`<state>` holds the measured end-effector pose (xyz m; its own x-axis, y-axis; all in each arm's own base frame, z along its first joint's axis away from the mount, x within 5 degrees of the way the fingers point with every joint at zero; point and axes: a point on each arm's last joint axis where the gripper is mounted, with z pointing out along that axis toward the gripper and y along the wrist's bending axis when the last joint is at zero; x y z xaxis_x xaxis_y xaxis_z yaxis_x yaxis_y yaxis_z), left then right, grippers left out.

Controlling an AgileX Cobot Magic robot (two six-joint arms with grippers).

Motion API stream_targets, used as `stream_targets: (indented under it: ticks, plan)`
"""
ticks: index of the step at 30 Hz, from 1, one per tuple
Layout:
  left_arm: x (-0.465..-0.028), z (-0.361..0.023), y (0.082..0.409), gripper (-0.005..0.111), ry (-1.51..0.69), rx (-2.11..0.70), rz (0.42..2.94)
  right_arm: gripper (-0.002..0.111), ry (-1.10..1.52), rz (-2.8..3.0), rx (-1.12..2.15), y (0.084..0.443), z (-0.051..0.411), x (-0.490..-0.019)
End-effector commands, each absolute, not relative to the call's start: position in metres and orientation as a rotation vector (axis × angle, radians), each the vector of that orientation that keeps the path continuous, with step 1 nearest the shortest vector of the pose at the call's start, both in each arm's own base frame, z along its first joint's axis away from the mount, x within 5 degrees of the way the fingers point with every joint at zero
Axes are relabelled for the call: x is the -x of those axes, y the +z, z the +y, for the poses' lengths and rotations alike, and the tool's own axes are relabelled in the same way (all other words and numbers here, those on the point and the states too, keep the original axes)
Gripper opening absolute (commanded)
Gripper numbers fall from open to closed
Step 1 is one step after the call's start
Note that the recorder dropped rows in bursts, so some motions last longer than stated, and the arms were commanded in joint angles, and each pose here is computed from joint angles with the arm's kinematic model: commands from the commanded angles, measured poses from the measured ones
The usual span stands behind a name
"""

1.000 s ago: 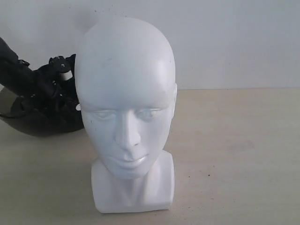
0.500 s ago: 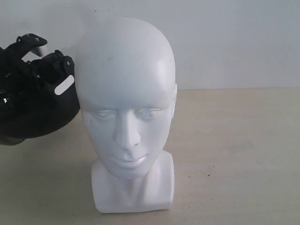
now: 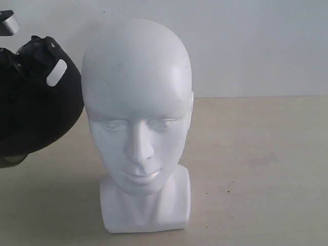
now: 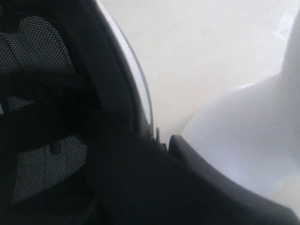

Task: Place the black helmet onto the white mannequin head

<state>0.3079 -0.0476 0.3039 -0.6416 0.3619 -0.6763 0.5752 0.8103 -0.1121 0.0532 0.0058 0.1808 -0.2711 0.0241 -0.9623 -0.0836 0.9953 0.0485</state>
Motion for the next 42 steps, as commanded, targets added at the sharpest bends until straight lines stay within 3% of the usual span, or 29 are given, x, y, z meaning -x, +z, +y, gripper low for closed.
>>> stream_targets:
  ticks: [1,14,23,32,37,42]
  plan:
    - [-0.275,-0.046,0.336,0.004,-0.373,-0.638,2.199,0.000,0.093,1.825,0.040,0.182,0.005,-0.053]
    - [-0.153,-0.036,0.382,0.004,-0.252,-0.433,1.855,0.000,0.093,1.825,0.040,0.182,0.005,-0.053]
    - [-0.076,-0.034,0.382,0.004,-0.327,-0.272,1.559,0.000,0.093,1.825,0.040,0.182,0.005,-0.053]
    - [-0.039,-0.037,0.372,0.004,-0.464,-0.220,1.430,0.000,0.093,1.825,0.040,0.182,0.005,-0.053]
    - [-0.029,-0.036,0.369,0.004,-0.167,-0.455,1.323,0.000,0.093,1.825,0.040,0.182,0.005,-0.053]
    - [-0.029,-0.033,0.372,0.004,-0.124,-0.421,1.292,0.000,0.093,1.825,0.040,0.182,0.005,-0.053]
